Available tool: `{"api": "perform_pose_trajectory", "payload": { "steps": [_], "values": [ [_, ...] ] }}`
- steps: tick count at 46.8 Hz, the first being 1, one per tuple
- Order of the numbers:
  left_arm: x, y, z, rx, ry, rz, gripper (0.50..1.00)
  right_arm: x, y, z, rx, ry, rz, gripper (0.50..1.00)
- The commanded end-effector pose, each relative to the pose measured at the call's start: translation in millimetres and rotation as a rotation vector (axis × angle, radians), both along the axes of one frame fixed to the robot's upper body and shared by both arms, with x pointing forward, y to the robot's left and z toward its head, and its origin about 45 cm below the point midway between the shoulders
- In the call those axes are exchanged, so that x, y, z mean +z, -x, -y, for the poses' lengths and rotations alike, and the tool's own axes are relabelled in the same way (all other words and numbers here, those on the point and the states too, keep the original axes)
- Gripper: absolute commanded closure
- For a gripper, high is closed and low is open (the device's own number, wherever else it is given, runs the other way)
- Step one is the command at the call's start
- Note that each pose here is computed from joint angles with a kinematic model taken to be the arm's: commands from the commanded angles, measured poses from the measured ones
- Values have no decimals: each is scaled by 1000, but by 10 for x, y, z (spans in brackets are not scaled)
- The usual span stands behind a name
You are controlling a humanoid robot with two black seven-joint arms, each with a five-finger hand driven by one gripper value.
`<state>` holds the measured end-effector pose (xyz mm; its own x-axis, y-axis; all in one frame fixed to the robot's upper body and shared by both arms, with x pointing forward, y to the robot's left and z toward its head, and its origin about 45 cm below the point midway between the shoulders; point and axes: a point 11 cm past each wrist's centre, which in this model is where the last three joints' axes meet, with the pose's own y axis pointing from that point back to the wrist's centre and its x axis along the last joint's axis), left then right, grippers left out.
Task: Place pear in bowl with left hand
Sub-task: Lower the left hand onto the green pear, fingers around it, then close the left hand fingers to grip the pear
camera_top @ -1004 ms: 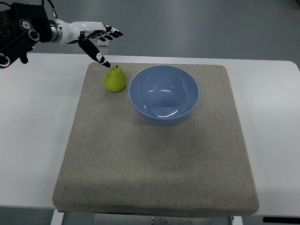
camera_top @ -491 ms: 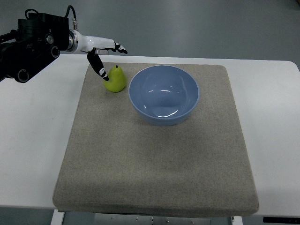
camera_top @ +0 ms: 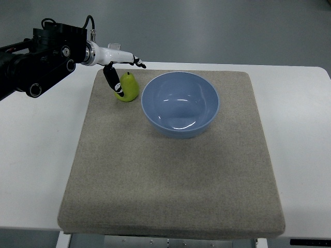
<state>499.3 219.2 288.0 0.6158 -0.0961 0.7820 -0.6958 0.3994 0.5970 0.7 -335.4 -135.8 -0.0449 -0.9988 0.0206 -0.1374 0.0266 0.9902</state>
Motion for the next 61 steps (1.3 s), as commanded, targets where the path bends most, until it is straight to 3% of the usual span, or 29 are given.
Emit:
{"api": "perform_pose_trajectory", "payload": {
  "steps": [1,27,61],
  "values": [
    [-32,-11,8,2,-4,18,508,0,0,0,0,0,0,574],
    [-270,30,-9,1,-56,-10,508,0,0,0,0,0,0,574],
    [-327,39,-38,10,-58,-19,516,0,0,0,0,0,0,574]
  ]
}}
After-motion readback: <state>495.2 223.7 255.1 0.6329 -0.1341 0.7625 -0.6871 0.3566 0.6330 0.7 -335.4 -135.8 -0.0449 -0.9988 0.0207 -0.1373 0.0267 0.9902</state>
